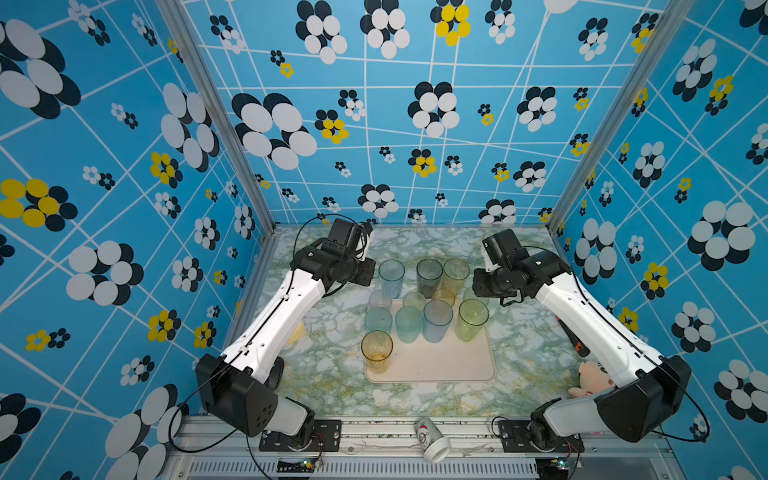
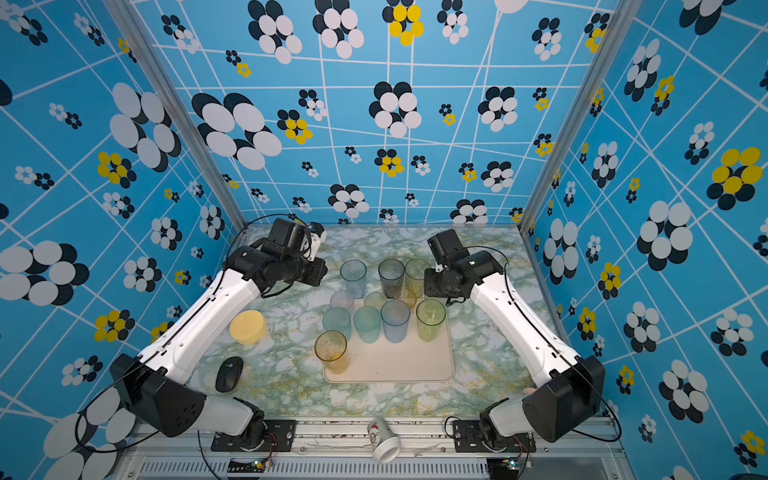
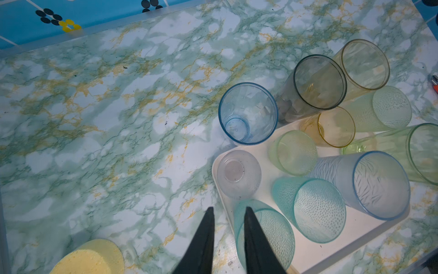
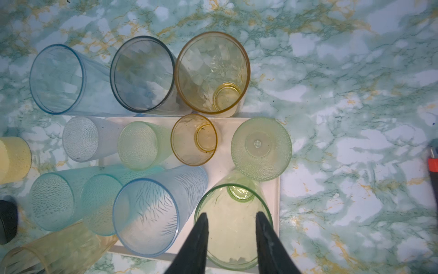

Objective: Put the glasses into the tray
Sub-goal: 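Raise the left gripper toward the far cups while the right reaches the far amber cup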

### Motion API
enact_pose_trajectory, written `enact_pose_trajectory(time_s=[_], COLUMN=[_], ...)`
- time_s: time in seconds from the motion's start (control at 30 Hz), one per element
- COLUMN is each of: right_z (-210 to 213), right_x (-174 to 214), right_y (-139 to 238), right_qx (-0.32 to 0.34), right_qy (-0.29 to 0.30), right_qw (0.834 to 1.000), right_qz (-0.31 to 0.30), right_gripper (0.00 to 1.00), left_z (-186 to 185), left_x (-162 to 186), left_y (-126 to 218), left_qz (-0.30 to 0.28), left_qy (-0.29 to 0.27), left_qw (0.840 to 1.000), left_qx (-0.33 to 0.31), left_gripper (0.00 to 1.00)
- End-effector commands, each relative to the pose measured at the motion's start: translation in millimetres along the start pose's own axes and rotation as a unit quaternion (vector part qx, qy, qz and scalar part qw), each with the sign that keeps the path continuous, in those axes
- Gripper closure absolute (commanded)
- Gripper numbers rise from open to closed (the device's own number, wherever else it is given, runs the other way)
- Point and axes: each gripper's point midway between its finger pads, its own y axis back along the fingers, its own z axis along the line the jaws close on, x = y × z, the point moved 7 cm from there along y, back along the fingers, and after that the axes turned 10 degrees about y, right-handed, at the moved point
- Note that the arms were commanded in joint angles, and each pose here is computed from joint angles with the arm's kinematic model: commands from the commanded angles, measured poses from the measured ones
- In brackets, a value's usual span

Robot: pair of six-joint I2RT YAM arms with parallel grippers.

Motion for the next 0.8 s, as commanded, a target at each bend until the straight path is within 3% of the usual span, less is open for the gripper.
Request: enact_pose_trajectory(time_s=[0.0,0.4,0.77], right_z=[-8,-24,-30], right_x=[-12,-45,-63], right_y=[-4,-32,-68], right_qx=[0.009,0.018,0.001], right_qy=[-0.001,-0.003,-0.014], right_qw=[1.0,1.0,0.999], right_qz=[-0.002,0.024,0.048], right_gripper=[0.65,0.75,0.76], left_z=[-3,16,23], left_x=[-20,-21,-21], left_y=[-2,-30,-37], left_qz=[-0.03,-0.008,0.002], left_qy=[-0.001,0.023,0.027], left_qw=[0.999,1.0,1.0], left_qx=[0.024,0.018,0.014], left_gripper=[0.75,0.76,0.76])
